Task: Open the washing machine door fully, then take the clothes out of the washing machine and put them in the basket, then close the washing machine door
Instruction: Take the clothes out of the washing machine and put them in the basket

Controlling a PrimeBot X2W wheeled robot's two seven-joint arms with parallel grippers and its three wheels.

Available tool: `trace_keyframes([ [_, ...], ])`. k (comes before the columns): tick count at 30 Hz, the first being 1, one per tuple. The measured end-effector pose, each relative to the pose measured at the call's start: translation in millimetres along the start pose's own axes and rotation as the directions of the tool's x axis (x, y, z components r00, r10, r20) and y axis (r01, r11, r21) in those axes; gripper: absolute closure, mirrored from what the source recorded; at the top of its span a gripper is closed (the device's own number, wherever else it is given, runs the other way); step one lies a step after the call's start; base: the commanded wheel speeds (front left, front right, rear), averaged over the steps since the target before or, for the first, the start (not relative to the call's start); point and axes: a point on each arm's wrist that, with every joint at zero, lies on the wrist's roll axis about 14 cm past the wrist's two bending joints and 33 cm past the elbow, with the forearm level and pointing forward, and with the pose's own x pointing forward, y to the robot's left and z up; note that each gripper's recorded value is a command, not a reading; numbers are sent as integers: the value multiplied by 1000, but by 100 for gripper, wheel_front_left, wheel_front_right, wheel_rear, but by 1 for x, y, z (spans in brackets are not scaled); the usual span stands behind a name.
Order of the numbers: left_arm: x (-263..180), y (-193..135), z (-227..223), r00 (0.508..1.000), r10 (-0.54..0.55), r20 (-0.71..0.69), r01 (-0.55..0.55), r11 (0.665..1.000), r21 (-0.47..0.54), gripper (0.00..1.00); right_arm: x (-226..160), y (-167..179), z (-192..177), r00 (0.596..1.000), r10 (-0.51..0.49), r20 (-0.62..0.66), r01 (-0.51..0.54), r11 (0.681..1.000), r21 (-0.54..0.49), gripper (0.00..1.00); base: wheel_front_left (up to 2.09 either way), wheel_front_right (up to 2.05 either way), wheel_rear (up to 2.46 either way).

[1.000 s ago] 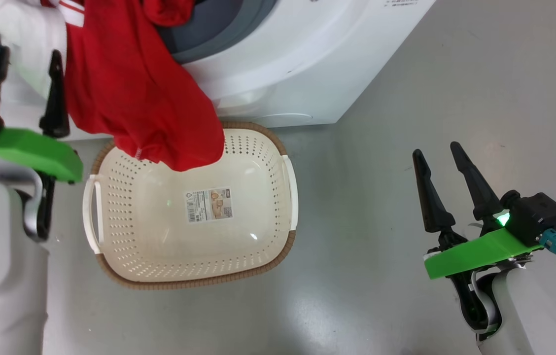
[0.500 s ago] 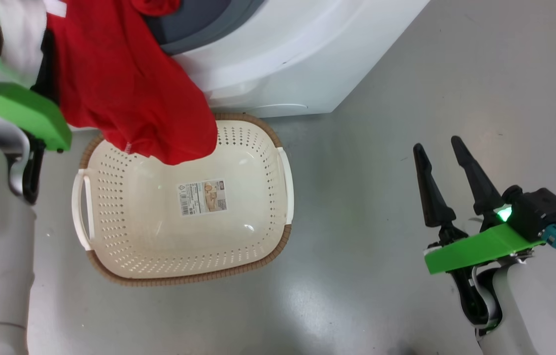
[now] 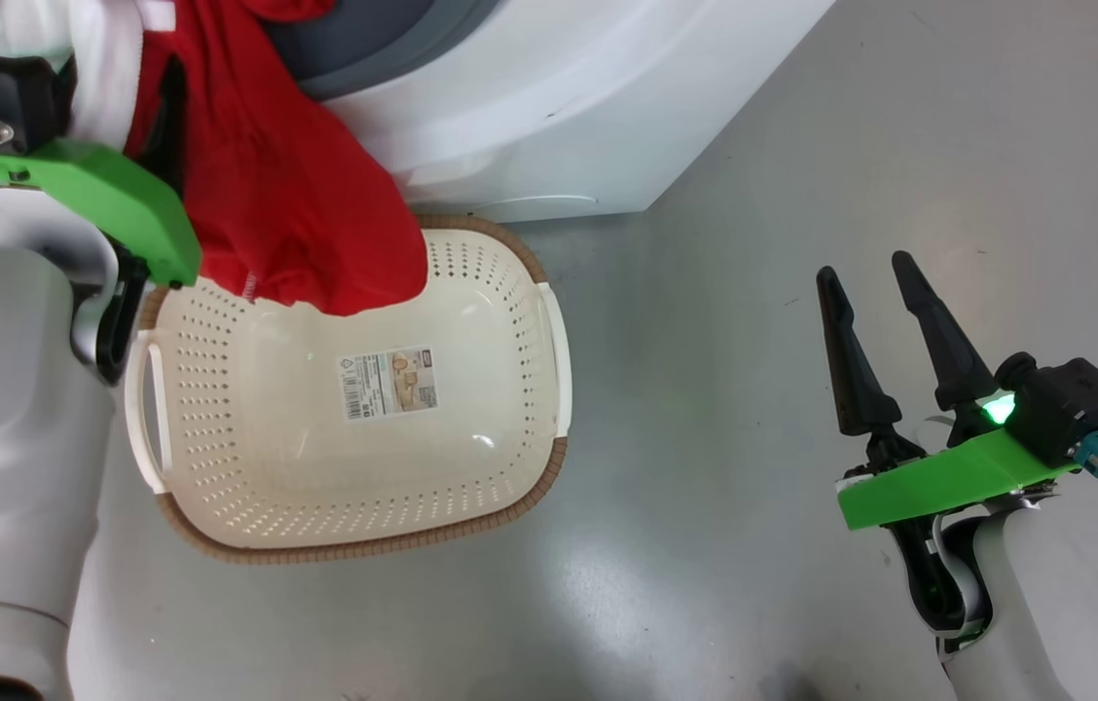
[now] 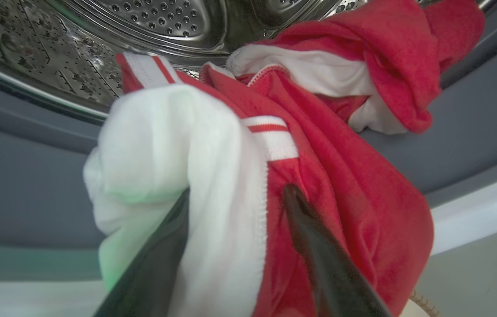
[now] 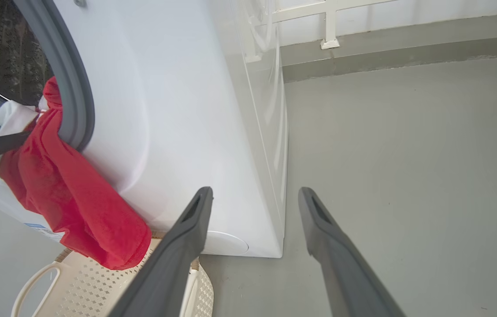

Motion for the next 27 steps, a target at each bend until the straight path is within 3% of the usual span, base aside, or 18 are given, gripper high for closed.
trace_keyframes([
  [1,1,-1,0,1000,-5,-4,5,1000,7,48,0,0,0,1000,-1,0,1,1000,0,0,0,0,0],
  [3,2,-2,-1,1000,-11,-6,11,1000,5,75,0,-1,0,1000,-2,0,2,1000,-1,0,0,0,0],
  [4,3,-3,-2,1000,-15,-10,15,1000,5,100,0,-1,0,1000,-3,0,3,1000,-1,0,0,0,0],
  [18,-5,-13,3,998,-53,35,53,999,14,100,3,5,9,1000,14,25,-14,1000,0,0,0,0,0],
  [27,-32,-25,-21,996,-88,28,89,996,-8,100,3,14,14,999,36,37,-36,999,5,0,0,0,0],
])
